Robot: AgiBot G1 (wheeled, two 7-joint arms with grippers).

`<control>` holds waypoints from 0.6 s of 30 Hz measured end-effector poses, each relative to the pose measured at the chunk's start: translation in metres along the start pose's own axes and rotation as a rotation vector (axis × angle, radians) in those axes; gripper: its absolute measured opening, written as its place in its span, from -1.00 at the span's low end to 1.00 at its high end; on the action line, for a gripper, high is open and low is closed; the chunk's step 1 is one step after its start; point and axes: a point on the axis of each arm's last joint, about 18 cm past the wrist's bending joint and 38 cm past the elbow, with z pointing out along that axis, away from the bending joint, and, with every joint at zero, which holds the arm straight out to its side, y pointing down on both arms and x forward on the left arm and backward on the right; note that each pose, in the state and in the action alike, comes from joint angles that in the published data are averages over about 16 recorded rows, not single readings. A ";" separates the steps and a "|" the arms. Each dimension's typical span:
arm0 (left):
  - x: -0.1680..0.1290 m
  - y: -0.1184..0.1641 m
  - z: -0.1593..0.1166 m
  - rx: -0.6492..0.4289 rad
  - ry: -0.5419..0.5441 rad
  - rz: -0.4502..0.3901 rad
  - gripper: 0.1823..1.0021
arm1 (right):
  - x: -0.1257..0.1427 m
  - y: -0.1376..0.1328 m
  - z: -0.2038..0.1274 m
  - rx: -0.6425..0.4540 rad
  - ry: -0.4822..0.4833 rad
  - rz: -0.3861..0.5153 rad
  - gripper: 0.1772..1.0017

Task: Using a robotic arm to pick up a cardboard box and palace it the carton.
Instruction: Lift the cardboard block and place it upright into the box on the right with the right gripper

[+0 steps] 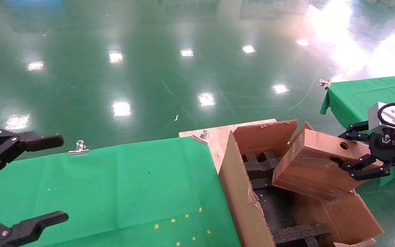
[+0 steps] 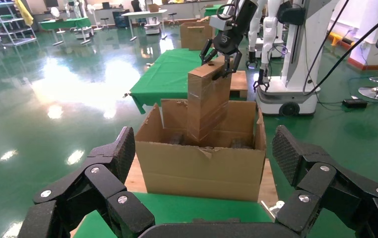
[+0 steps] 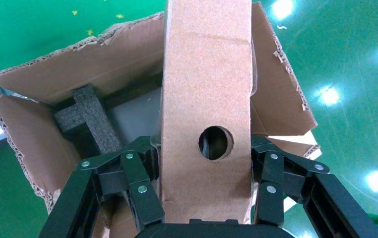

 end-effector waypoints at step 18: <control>0.000 0.000 0.000 0.000 0.000 0.000 1.00 | 0.002 0.035 0.026 -0.117 0.170 0.407 -0.66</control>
